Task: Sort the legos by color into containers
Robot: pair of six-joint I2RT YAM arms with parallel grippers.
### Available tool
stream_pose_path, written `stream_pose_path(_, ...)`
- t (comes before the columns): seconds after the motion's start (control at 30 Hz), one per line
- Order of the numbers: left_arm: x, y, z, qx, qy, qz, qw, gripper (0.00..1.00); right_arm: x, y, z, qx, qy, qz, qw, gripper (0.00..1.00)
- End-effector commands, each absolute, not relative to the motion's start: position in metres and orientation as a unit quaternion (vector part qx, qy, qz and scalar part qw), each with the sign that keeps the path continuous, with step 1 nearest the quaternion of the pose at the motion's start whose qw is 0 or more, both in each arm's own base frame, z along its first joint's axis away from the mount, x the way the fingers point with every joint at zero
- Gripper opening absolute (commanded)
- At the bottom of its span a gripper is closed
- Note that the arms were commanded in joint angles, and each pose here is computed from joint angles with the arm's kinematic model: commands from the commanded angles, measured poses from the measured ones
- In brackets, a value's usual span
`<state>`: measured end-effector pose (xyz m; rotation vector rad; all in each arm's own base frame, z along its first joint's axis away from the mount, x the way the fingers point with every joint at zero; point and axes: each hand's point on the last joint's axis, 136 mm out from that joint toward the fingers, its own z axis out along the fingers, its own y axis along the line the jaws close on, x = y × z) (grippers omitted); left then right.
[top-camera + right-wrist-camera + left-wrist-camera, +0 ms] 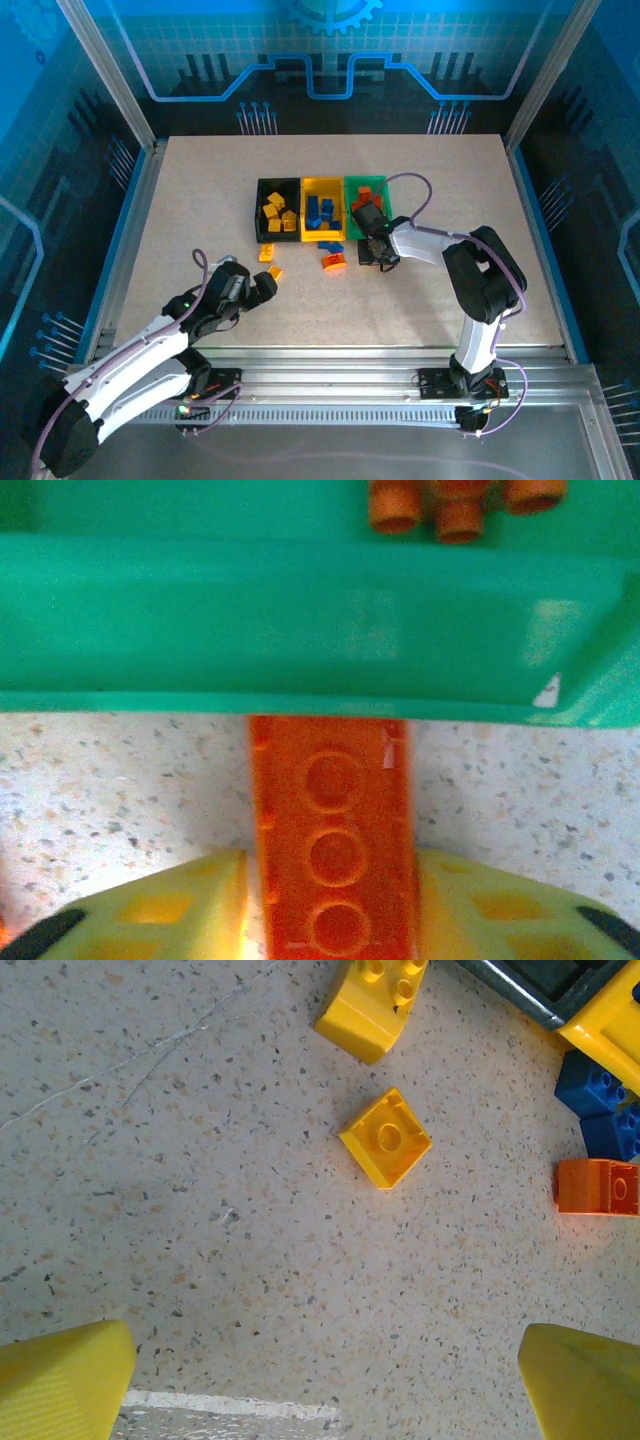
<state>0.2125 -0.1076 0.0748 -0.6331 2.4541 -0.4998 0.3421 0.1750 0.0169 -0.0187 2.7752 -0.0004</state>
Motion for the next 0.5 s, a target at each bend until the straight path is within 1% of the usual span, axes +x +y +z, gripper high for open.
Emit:
stream_pose_path(0.0,0.211,-0.109,0.070,-0.236,0.915,-0.188,0.269,0.99,0.340,0.166,0.012,-0.006,0.984,-0.017,0.178,0.40)
stream_pose_path(0.1,0.212,-0.110,0.070,-0.235,0.916,-0.188,0.267,0.99,0.339,0.169,0.018,-0.013,0.983,-0.004,0.184,0.36)
stream_pose_path(0.23,0.213,-0.110,0.071,-0.234,0.916,-0.186,0.266,0.99,0.331,0.174,0.036,-0.023,0.980,0.019,0.198,0.34)
stream_pose_path(0.37,0.213,-0.111,0.071,-0.234,0.916,-0.188,0.267,0.99,0.315,0.183,0.073,-0.045,0.972,0.053,0.224,0.34)
stream_pose_path(0.47,0.213,-0.112,0.072,-0.235,0.915,-0.191,0.267,0.99,0.313,0.191,0.108,-0.053,0.962,0.091,0.253,0.35)
